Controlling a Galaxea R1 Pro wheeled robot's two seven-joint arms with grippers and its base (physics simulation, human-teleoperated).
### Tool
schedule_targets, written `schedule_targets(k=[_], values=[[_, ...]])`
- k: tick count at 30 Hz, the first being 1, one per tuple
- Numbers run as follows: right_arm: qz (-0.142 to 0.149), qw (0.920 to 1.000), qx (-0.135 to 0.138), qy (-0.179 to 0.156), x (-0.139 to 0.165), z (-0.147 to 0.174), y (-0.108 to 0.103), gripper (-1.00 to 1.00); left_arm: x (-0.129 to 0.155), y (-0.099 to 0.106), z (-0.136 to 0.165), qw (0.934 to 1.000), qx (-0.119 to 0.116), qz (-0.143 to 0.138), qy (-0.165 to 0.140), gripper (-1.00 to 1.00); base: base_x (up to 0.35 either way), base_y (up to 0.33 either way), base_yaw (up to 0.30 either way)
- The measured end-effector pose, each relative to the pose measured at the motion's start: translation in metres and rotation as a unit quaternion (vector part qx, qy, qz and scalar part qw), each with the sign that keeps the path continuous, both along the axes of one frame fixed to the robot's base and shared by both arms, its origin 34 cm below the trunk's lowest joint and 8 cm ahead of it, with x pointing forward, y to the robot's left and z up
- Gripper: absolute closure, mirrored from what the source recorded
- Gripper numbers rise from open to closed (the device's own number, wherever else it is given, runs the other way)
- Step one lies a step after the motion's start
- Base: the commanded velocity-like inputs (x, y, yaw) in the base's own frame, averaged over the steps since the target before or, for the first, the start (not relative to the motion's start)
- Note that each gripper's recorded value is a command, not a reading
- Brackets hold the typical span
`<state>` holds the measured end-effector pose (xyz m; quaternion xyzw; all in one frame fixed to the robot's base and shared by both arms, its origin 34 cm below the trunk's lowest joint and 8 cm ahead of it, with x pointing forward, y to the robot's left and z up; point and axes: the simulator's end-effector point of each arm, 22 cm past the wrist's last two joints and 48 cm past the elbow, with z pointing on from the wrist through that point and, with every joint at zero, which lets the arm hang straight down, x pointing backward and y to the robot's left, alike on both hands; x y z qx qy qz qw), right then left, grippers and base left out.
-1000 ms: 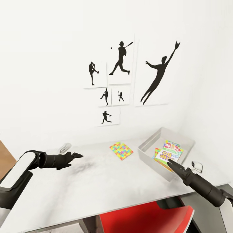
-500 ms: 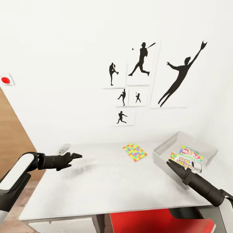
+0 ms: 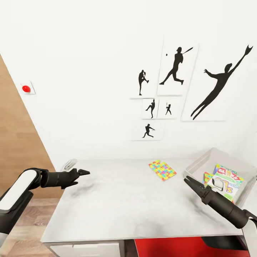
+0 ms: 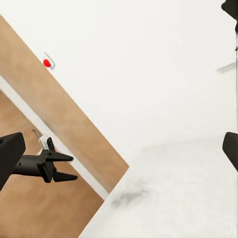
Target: Put all the toys in the child's room - the three board games (two on the bed and one on the table), the two jigsaw puzzles on the table, and the tennis ball on the table - inside the toy box on the table in the child's room.
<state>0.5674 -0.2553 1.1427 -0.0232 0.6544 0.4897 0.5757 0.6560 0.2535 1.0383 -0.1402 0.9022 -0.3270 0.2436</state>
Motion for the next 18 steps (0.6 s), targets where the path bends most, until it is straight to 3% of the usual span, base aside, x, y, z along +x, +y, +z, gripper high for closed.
schedule_targets(k=[5,18], values=[[0.000,1.0000,0.000,-0.002,-0.0011,0.0022,-0.0005,-1.00,-0.0005,0.0013,0.0024,1.0000,0.001,0.001,-0.002,-1.00,0.060,0.027,-0.145],[0.000,1.0000,0.001,-0.003,-0.0016,0.0026,-0.0006,-1.00,-0.0009,0.0052,0.0026,1.0000,0.004,0.002,-0.002,-1.00,0.075,0.101,-0.011]])
